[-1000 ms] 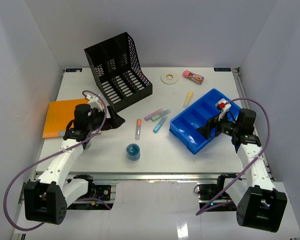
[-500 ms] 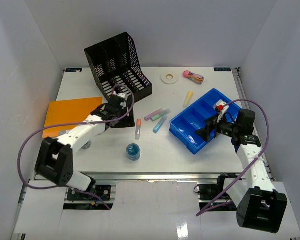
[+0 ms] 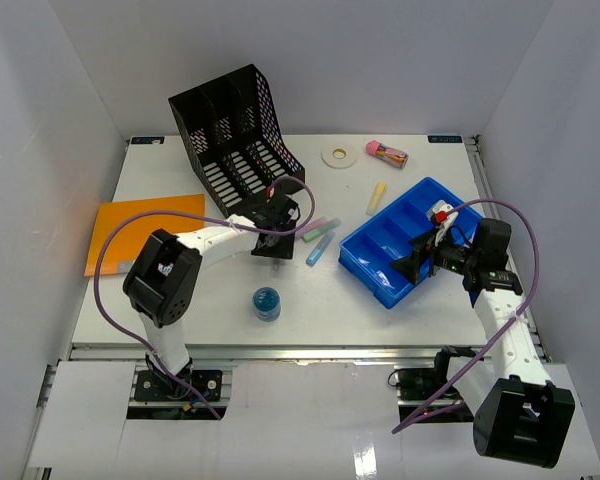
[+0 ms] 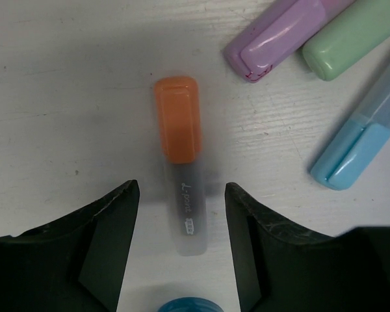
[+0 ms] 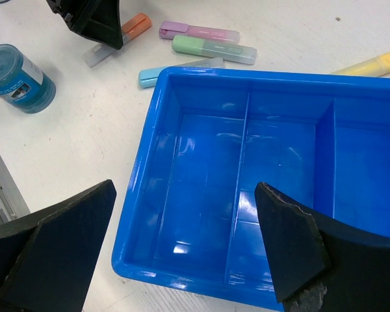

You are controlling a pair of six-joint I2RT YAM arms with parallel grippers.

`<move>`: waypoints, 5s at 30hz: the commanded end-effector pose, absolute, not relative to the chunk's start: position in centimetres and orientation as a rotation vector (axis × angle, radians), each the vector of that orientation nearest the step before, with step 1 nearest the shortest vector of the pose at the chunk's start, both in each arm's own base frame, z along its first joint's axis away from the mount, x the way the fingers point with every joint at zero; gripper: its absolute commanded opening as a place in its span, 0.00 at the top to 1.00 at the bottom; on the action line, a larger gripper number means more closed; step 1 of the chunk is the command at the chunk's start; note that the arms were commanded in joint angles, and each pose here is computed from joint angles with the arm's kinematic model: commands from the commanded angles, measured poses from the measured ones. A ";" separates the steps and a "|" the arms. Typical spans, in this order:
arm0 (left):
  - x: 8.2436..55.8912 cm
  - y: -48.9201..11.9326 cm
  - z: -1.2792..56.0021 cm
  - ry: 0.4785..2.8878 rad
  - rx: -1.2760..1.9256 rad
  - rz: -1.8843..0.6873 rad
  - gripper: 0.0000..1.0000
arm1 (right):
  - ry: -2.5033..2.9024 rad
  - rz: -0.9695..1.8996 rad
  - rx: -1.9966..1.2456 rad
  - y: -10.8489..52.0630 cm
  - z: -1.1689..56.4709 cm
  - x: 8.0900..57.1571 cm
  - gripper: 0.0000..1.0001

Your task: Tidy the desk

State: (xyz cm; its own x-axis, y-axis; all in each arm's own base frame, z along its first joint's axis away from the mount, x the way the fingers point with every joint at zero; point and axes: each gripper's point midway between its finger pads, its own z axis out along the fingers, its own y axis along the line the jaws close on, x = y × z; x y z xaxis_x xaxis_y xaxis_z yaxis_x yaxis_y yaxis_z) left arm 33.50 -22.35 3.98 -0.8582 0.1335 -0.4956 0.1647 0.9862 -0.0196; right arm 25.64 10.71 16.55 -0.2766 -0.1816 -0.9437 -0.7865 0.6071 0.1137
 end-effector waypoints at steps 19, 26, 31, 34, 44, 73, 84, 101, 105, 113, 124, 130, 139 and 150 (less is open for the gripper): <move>32.8 -22.1 2.0 2.630 0.211 -0.051 0.61 | 1.724 0.732 -0.827 11.2 18.2 25.5 0.06; 33.9 -22.4 6.8 2.510 0.207 -0.101 0.80 | 1.718 0.730 -0.829 11.2 18.4 25.4 0.06; 34.1 -24.8 13.3 2.397 0.170 -0.330 0.93 | 1.712 0.731 -0.833 11.3 18.5 25.4 0.06; 33.7 -26.8 15.4 2.359 0.070 -0.518 0.98 | 1.713 0.729 -0.831 11.3 18.5 25.4 0.06; 31.2 -38.0 21.6 2.193 -0.219 -1.339 1.00 | 1.749 0.653 -0.782 10.3 18.6 26.3 0.05; 30.4 -47.5 13.7 2.293 -0.592 -1.173 0.68 | 1.765 0.619 -0.748 9.8 18.8 26.7 0.05; 30.0 -48.0 15.9 2.261 -0.515 -1.203 0.27 | 1.762 0.638 -0.764 10.0 18.6 26.5 0.06; 28.8 -31.2 23.4 2.020 0.171 -0.626 0.02 | 1.072 0.760 -1.578 17.7 19.3 17.2 0.02; 28.0 -23.3 21.6 2.016 0.268 -0.396 0.02 | 1.082 0.589 -1.875 20.9 17.3 19.6 0.02; 25.7 -15.1 21.0 1.939 0.190 -0.180 0.02 | 1.059 0.515 -2.300 27.3 14.0 24.9 0.18; 23.3 -7.9 26.8 1.702 -0.125 -0.156 0.02 | 1.114 0.413 -2.454 31.2 8.6 29.7 0.39; 23.0 -7.4 27.4 1.672 -0.142 -0.171 0.02 | 1.143 0.323 -2.523 31.3 5.8 30.8 0.41; 23.2 -8.2 27.1 1.692 -0.105 -0.178 0.02 | 1.195 0.205 -2.556 31.0 3.1 32.6 0.41; 23.2 -8.1 27.0 1.692 -0.107 -0.174 0.02 | 1.185 0.120 -2.626 30.0 1.4 33.4 0.43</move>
State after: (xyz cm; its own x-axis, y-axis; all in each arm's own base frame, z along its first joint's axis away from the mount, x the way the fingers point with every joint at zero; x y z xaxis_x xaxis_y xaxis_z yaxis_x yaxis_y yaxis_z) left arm 23.14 -8.01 27.32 -0.1248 -0.1872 -0.9744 0.0253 0.9811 -0.1917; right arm 32.47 30.57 2.65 0.6383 -0.7293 -0.2463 -0.7698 -0.6022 -0.2117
